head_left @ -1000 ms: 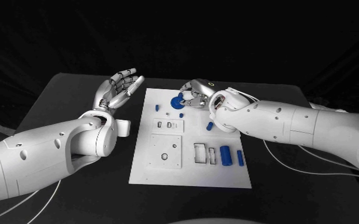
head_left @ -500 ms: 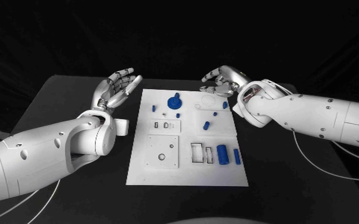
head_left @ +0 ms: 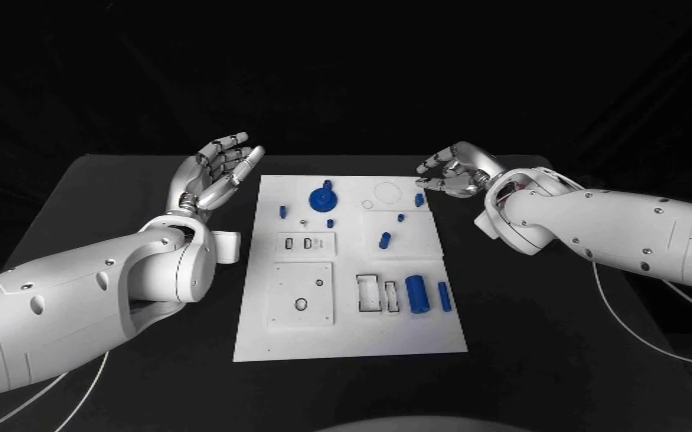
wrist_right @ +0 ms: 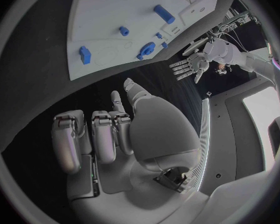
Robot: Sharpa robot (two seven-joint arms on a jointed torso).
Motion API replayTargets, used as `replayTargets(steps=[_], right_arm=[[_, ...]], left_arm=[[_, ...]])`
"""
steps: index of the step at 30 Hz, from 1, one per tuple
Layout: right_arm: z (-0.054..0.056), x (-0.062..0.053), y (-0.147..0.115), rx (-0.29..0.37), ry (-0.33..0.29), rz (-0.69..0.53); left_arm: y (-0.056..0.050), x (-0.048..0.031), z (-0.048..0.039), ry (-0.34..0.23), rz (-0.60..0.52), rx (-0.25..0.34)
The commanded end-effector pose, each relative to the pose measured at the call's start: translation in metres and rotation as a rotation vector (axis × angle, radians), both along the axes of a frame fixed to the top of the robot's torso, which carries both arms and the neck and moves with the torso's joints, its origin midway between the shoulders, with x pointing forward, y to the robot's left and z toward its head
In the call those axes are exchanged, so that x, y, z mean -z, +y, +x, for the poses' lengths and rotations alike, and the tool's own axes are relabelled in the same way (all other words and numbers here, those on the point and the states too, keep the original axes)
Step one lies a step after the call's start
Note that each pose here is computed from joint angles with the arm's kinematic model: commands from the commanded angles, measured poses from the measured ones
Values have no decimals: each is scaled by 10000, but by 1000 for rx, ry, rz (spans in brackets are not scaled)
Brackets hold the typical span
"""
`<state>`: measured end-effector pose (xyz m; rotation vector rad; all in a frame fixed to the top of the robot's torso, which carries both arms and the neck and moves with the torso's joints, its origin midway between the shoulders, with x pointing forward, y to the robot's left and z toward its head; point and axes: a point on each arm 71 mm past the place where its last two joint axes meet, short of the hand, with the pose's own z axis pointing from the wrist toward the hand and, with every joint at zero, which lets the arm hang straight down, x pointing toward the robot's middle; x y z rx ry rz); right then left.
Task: Assemble the parts on the task board
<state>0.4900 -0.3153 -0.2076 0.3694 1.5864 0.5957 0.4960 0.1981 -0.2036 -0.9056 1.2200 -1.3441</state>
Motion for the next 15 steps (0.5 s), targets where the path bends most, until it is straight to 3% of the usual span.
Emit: replayTargets(steps=[1,15], right_arm=[[2,79,-28,-13,47,7],[53,318,-94,-22,94,-100]], left_arm=[[-20,-5,-2,-8,-8,21],[46,-6,-24,-8,-4,12]])
